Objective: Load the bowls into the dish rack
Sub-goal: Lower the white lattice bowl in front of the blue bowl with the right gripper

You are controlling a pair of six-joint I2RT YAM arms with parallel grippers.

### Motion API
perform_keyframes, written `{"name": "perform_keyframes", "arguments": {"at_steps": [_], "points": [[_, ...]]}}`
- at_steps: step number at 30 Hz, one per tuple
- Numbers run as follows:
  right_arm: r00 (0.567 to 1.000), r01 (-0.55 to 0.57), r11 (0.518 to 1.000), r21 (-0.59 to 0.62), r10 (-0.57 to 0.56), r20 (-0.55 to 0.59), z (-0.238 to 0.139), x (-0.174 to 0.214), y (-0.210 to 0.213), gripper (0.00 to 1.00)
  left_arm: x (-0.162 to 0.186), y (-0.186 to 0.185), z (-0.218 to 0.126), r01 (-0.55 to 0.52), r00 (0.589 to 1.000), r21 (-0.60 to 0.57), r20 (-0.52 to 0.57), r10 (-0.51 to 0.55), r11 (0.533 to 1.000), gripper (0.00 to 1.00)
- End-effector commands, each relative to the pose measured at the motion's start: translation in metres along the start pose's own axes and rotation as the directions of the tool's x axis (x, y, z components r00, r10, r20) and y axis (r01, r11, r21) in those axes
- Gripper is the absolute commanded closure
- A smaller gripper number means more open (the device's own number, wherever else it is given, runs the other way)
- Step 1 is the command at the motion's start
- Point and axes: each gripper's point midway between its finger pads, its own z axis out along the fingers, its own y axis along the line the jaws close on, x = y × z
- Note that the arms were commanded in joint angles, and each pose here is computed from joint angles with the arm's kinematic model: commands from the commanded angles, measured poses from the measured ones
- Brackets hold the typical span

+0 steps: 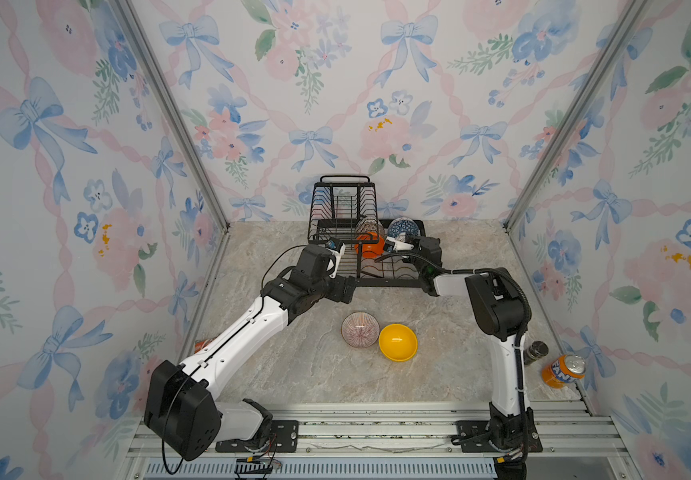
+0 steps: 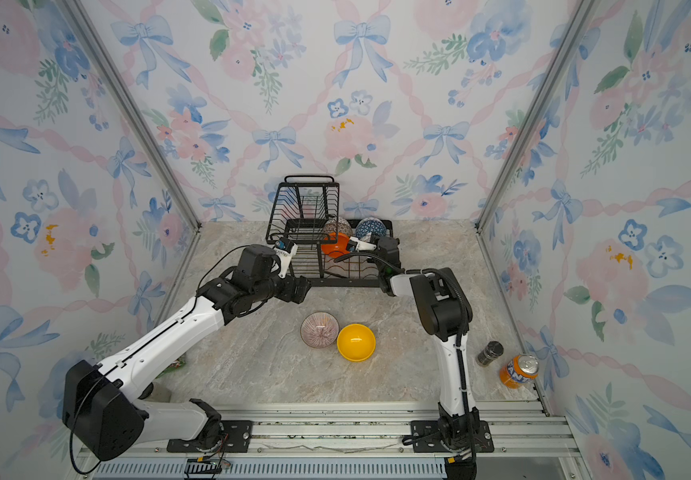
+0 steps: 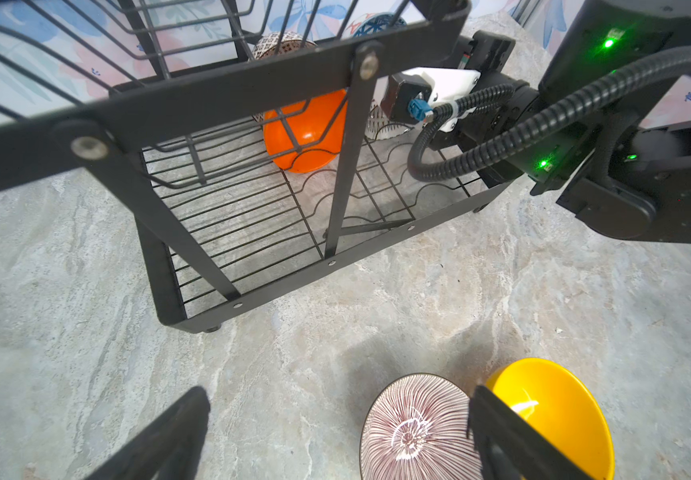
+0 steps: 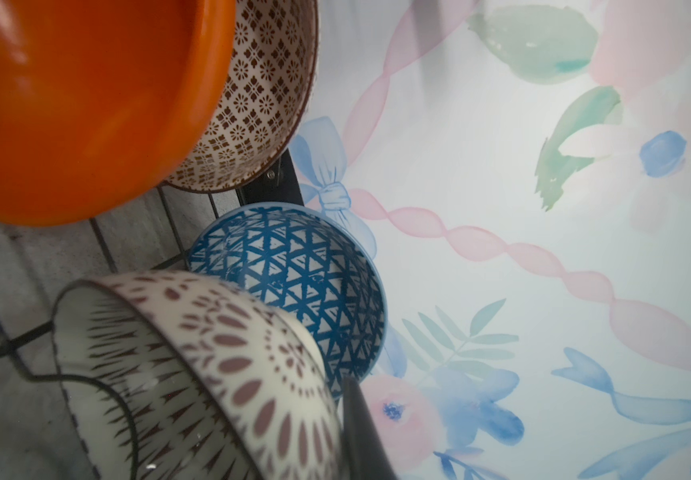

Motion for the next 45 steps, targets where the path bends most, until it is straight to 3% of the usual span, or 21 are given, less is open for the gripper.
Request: {"name": "perform_keyframes", "arguments": {"at_steps": [1, 15, 33, 45], "points": [[0.998, -0.036, 0.999, -0.021, 0.037, 0.041, -0.005, -0.011, -0.007, 1.0, 0.002, 0.003, -0.008, 0.008, 1.0, 0.001, 0.008, -0.008, 1.0, 0.02], [0.998, -0.048, 0.997, -0.061, 0.051, 0.045, -0.006, -0.014, -0.001, 0.81, 0.003, 0.004, -0.013, 0.015, 1.0, -0.005, 0.009, -0.015, 1.0, 0.02], [0.996, -0.065, 0.997, -0.048, 0.067, 0.054, -0.007, -0.021, -0.012, 0.71, 0.003, 0.004, -0.016, 0.02, 1.0, -0.006, 0.013, -0.02, 1.0, 0.02], [0.996, -0.073, 0.996, -0.053, 0.076, 0.054, -0.011, -0.02, -0.018, 0.54, 0.005, 0.004, -0.012, 0.013, 1.0, -0.007, 0.002, -0.013, 1.0, 0.02]]}}
